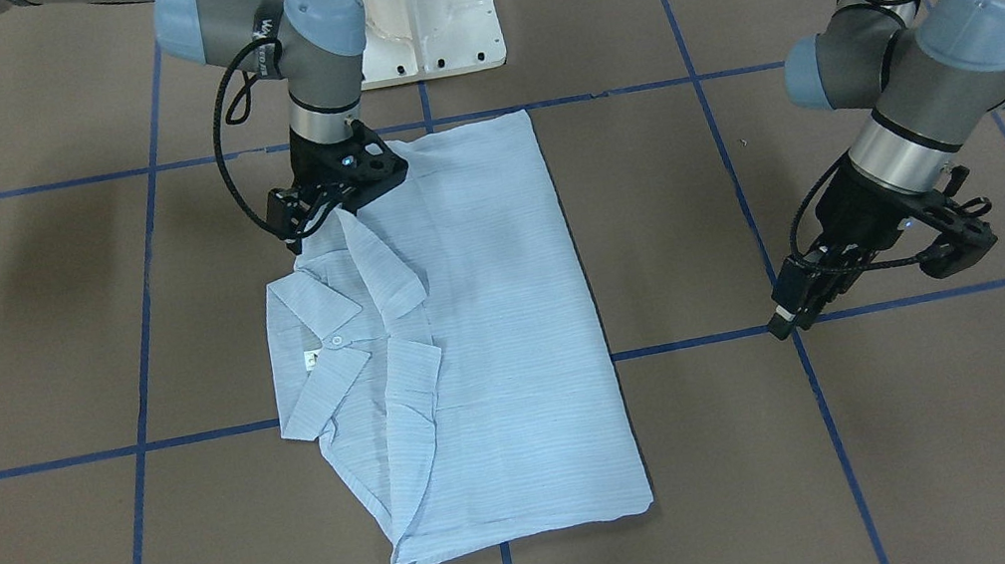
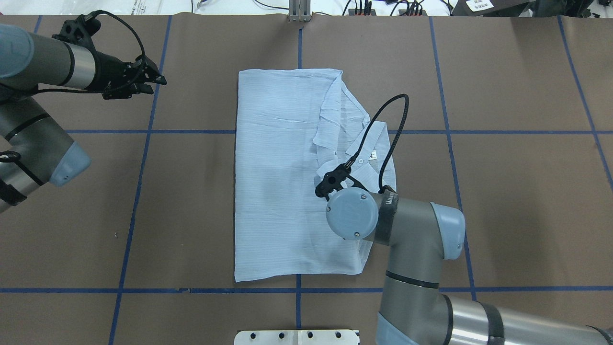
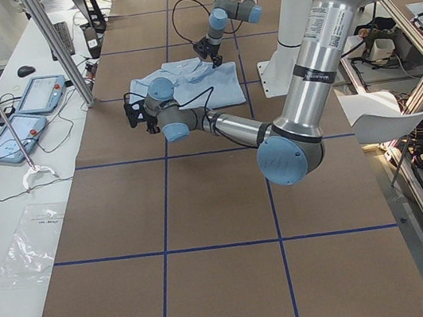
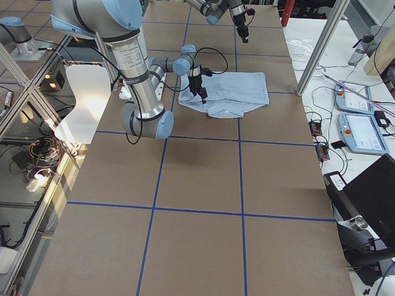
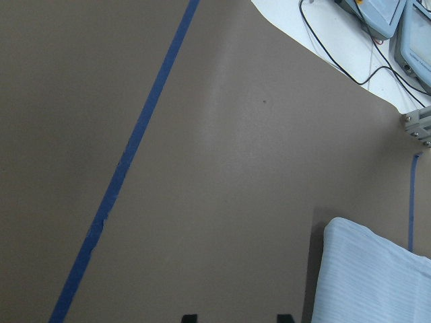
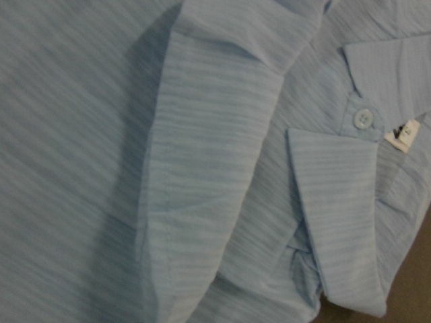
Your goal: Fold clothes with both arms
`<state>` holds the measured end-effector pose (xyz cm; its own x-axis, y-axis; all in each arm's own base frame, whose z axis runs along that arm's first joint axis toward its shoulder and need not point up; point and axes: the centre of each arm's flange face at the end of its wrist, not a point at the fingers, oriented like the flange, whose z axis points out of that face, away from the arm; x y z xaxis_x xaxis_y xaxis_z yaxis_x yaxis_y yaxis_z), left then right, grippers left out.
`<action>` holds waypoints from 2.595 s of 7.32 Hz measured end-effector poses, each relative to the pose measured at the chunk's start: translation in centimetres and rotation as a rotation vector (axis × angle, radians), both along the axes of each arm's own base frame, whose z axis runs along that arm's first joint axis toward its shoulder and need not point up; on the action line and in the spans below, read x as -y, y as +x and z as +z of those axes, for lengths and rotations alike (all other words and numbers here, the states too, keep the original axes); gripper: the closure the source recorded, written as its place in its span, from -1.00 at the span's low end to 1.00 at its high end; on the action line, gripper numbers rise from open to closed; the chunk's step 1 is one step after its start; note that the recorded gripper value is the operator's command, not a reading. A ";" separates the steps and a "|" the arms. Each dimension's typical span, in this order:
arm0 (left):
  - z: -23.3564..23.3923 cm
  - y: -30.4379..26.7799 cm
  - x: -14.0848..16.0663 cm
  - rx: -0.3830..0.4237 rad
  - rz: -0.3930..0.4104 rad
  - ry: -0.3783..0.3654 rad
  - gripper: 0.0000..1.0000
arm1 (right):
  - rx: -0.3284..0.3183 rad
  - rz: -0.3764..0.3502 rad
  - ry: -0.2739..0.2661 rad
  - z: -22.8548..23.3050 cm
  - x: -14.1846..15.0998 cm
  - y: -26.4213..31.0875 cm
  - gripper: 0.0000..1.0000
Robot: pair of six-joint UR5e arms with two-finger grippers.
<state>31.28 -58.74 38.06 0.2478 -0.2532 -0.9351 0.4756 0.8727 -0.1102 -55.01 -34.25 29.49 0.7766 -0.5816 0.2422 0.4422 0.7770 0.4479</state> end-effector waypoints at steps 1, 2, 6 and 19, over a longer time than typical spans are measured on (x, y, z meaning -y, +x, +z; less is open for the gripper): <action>-0.5 -0.1 -0.1 -0.006 0.002 0.004 0.00 | -0.002 0.002 0.001 1.1 -0.3 2.3 -1.00; -1.0 -0.1 -0.3 -0.010 0.003 0.008 0.00 | -0.008 0.007 -0.004 2.3 -0.6 3.9 -1.00; -1.6 -0.4 -0.5 -0.017 0.001 0.015 0.00 | 0.010 0.088 -0.044 3.1 -0.6 5.5 -1.00; -2.7 -0.7 -0.8 -0.028 0.000 0.033 0.00 | 0.111 0.236 -0.067 1.3 20.6 4.9 -1.00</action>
